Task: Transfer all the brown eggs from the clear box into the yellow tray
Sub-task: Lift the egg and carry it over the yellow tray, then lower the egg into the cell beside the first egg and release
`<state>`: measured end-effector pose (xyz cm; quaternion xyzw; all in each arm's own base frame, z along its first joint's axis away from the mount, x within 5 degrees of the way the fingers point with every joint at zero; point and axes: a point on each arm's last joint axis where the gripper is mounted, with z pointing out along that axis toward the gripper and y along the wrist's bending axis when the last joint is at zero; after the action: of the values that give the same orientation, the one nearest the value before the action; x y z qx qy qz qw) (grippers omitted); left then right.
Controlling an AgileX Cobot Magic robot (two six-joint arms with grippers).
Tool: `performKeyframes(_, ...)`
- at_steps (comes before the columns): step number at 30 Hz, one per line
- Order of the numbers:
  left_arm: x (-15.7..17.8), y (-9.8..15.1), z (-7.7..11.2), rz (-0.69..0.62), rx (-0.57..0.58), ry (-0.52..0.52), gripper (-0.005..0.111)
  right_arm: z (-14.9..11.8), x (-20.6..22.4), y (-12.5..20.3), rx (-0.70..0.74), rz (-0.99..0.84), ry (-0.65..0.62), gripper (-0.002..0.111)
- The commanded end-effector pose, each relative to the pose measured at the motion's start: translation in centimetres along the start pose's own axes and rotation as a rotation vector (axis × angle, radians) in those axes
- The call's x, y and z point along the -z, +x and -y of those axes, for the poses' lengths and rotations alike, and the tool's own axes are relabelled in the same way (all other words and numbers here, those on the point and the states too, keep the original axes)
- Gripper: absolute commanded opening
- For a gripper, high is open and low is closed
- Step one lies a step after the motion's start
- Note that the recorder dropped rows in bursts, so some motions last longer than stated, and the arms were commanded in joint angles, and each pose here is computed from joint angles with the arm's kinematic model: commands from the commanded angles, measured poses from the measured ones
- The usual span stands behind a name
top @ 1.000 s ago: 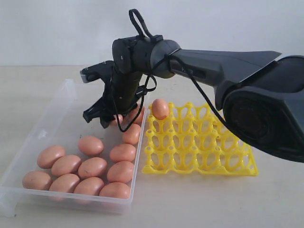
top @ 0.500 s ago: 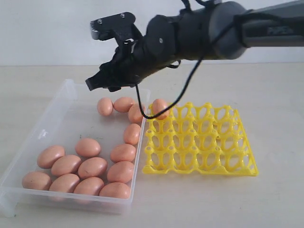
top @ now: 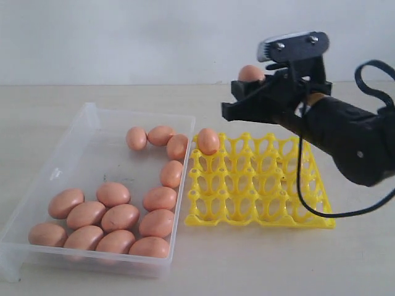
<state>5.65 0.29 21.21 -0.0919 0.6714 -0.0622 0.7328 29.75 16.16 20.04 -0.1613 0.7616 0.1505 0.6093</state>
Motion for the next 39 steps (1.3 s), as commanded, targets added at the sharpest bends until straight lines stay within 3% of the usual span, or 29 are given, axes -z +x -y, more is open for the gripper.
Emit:
performKeyframes(1,0.0,-0.1,0.0,0.004,-0.001,0.005,0.004,2.7,0.4,0.9,-0.007,0.101,-0.161,0.000)
performKeyframes(5,0.0,-0.1,0.0,0.004,-0.001,0.005,0.004,5.7,-0.1,1.7,-0.076,0.159,-0.293,0.000)
performKeyframes(9,0.0,-0.1,0.0,0.004,-0.001,0.005,0.004,7.9,-1.7,3.4,-0.079,0.091,-0.434,0.000)
performKeyframes(15,0.0,-0.1,0.0,0.004,-0.001,0.005,0.004,7.8,-4.9,5.0,-0.072,-0.005,-0.624,0.000)
performKeyframes(27,0.0,-0.1,0.0,0.004,-0.001,0.005,0.004,8.8,-6.9,7.4,-0.097,-0.091,-0.565,0.000)
performKeyframes(36,0.0,-0.1,0.0,0.004,-0.001,0.005,0.004,6.2,-7.4,8.0,-0.049,-0.112,-0.622,0.000)
performKeyframes(39,0.0,-0.1,0.0,0.004,-0.001,0.005,0.004,5.8,-7.9,8.1,-0.052,-0.139,-0.577,0.000)
